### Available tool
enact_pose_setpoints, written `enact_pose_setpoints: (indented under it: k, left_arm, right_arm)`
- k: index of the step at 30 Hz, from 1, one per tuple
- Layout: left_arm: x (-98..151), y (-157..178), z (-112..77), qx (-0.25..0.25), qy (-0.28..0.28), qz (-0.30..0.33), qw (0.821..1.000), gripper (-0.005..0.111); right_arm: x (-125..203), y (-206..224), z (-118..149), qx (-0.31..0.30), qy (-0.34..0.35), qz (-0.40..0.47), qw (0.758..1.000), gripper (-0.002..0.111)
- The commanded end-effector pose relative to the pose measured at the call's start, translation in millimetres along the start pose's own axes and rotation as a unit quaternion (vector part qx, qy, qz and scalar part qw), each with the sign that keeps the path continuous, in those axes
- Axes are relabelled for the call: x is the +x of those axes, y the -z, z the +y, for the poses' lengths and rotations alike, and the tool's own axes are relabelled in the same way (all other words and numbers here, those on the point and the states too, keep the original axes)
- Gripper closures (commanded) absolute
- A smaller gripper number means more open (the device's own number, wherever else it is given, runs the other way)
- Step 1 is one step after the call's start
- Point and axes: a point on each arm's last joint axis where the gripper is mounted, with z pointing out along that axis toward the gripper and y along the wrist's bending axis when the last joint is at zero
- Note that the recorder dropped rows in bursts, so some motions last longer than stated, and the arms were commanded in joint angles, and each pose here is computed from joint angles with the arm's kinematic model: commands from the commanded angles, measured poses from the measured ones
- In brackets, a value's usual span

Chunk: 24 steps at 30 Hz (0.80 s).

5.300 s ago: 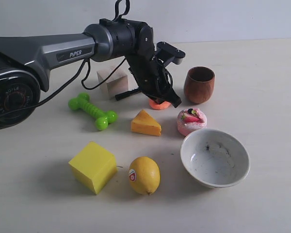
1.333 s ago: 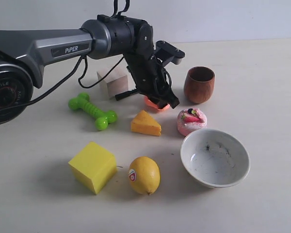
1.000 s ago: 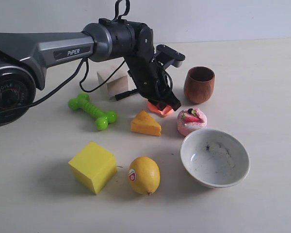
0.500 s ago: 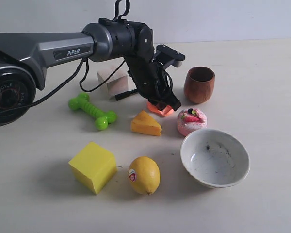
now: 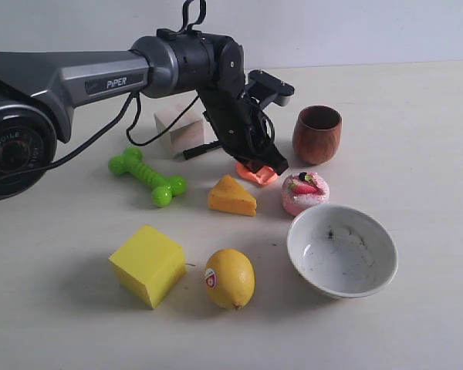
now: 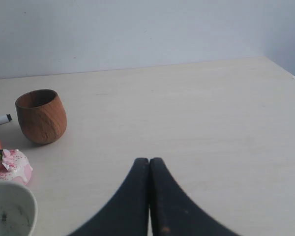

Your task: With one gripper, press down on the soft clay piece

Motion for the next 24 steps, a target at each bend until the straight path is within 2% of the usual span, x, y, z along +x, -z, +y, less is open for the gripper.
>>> enact_pose_setpoints:
  k: [1,8,10,13,15,20,24]
  left_arm:
    - [-1.8,1.9,0.7,-0.003,0.000,-0.011,1.000,0.107]
    - [-1.8,1.9,0.7,-0.003,-0.008,-0.011,1.000,0.106]
    - [-1.7,1.9,0.7,-0.002,-0.008,-0.010,1.000,0.099]
    - [-1.7,1.9,0.7,-0.002,-0.009,-0.010,1.000,0.083]
    - [-1.9,1.9,0.7,-0.003,-0.009,-0.011,1.000,0.077]
    - [-2.4,2.8,0.7,-0.003,-0.009,-0.013,1.000,0.080]
    - [-2.4,2.8,0.7,-0.003,-0.009,-0.012,1.000,0.099]
  right_arm:
    - [0.9,-0.1,-0.3,0.002,-0.001,-0.004,1.000,0.108]
    - [0.9,-0.1,-0.3,0.002,-0.001,-0.004,1.000,0.108]
    - [0.9,-0.1,-0.3,0.002,-0.001,-0.004,1.000,0.108]
    - [0.9,-0.1,-0.3,0.002,-0.001,-0.004,1.000,0.108]
    - [0.9,-0.1,-0.3,0.002,-0.001,-0.004,1.000,0.108]
    - [0.9,-0.1,-0.3,0.002,-0.001,-0.004,1.000,0.108]
    - [0.9,-0.1,-0.3,0.002,-0.001,-0.004,1.000,0.108]
